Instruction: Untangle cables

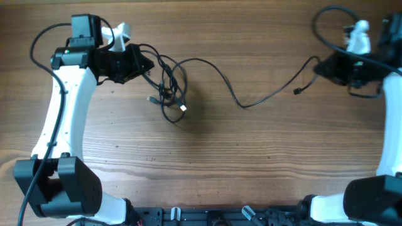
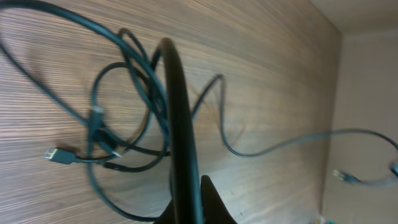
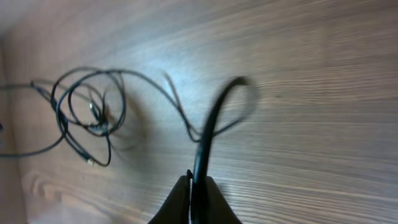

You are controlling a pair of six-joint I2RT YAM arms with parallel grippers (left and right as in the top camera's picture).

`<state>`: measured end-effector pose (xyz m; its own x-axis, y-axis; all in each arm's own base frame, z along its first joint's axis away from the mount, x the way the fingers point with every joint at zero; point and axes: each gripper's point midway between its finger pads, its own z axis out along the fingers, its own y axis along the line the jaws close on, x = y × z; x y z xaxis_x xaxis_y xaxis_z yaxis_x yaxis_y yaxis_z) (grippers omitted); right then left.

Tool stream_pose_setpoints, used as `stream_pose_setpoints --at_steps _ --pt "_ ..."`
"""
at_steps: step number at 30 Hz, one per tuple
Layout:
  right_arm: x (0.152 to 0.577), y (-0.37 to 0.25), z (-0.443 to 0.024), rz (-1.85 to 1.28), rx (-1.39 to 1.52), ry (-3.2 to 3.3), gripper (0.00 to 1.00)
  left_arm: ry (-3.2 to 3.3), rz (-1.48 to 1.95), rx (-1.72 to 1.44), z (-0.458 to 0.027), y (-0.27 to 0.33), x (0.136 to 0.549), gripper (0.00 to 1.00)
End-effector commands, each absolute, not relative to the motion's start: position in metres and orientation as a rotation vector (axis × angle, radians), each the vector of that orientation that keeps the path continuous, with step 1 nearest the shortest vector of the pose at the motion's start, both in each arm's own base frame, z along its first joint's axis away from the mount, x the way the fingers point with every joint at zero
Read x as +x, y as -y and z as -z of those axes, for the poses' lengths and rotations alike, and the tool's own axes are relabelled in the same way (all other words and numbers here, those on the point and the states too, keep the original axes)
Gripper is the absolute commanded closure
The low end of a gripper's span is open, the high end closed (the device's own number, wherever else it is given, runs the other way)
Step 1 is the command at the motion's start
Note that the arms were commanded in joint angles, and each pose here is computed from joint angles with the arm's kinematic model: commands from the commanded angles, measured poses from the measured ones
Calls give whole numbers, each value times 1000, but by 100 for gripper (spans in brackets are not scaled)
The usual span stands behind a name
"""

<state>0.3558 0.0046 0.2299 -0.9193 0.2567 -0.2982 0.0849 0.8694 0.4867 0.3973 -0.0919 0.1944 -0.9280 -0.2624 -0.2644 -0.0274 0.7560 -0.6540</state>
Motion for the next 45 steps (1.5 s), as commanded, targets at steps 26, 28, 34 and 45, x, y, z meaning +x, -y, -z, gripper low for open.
stream_pose_setpoints --at_steps 26,28,34,45 --pt "416 -301 -133 -1249 241 -2759 31 -2595 1158 10 -209 147 380 96" --pt "418 -309 -124 -1259 244 -2761 34 -2595 1158 9 -209 147 380 96" --pt "430 -317 -105 -1276 287 -2745 43 -2595 1158 9 -209 147 380 96" --pt "428 -333 -89 -1280 189 -2742 96 -2600 1157 6 -208 147 379 96"
